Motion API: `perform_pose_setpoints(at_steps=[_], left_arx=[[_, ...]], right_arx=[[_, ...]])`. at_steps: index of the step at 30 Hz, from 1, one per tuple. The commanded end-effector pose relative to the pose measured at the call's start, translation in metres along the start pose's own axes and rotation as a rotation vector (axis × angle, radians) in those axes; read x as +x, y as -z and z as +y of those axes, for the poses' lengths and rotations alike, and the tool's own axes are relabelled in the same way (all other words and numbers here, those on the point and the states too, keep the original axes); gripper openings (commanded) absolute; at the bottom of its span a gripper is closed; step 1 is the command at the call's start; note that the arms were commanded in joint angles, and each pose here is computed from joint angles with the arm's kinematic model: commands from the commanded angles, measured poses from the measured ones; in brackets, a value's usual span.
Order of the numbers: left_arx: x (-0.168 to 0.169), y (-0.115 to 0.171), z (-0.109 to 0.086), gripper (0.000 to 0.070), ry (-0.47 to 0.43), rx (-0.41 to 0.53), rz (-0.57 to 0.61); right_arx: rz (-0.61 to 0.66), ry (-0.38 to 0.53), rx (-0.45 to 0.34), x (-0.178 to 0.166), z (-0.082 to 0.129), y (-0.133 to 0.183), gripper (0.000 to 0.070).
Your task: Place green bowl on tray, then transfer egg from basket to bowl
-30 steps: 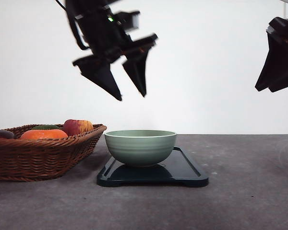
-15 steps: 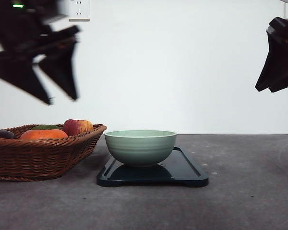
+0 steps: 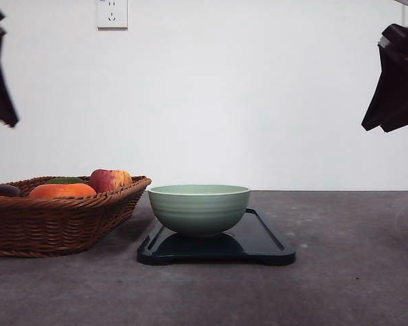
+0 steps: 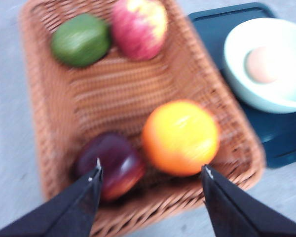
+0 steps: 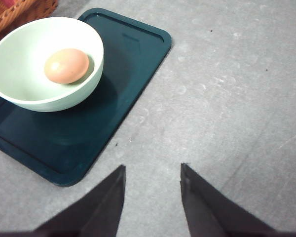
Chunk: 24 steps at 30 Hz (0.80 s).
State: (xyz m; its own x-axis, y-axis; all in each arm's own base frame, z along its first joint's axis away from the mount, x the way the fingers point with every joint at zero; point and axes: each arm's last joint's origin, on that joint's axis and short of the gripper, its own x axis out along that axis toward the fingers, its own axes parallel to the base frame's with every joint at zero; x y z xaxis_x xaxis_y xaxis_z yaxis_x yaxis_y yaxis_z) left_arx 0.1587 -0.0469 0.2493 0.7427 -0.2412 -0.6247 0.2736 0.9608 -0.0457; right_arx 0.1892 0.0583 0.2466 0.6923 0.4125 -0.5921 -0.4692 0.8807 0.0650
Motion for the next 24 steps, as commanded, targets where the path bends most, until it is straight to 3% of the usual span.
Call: perform_pose_setpoints(at_steps=[1,10,13,14,18,24], left_arx=[[-0.0019,-0.0025,0.0010,0.0390,-0.003,-0.006,-0.024],[-0.0075,-0.0033,0.0026,0.0368,-0.012,0.000,-0.055],[-0.0075,-0.0027,0.0026,0.0034,-0.010,0.002,-0.049],[-0.0075,-0.0027,0.0026,0.0000,-0.010,0.002,-0.049],[-0.0075,-0.0024,0.0026,0.0001,-0.011,0.003,-0.045],[-0.0075,-0.0030,0.0026,0.0001,-0.011,0.003,-0.051]], right_arx=[[-0.001,-0.007,-0.009,0.0015,0.0004,-0.0013,0.0208],[0.012,-0.006,-0.008,0.0014,0.0004,-0.0001,0.0207],[0.013,-0.003,-0.008,0.0014,0.0003,0.0000,0.0016],[0.010,-0.005,-0.008,0.0014,0.0004,-0.0003,0.0006],[0.018,-0.051,-0.002,0.0009,0.0020,0.0008,0.0012],[-0.012,-0.047,-0.009,0.0009,0.0016,-0.0022,0.0012]])
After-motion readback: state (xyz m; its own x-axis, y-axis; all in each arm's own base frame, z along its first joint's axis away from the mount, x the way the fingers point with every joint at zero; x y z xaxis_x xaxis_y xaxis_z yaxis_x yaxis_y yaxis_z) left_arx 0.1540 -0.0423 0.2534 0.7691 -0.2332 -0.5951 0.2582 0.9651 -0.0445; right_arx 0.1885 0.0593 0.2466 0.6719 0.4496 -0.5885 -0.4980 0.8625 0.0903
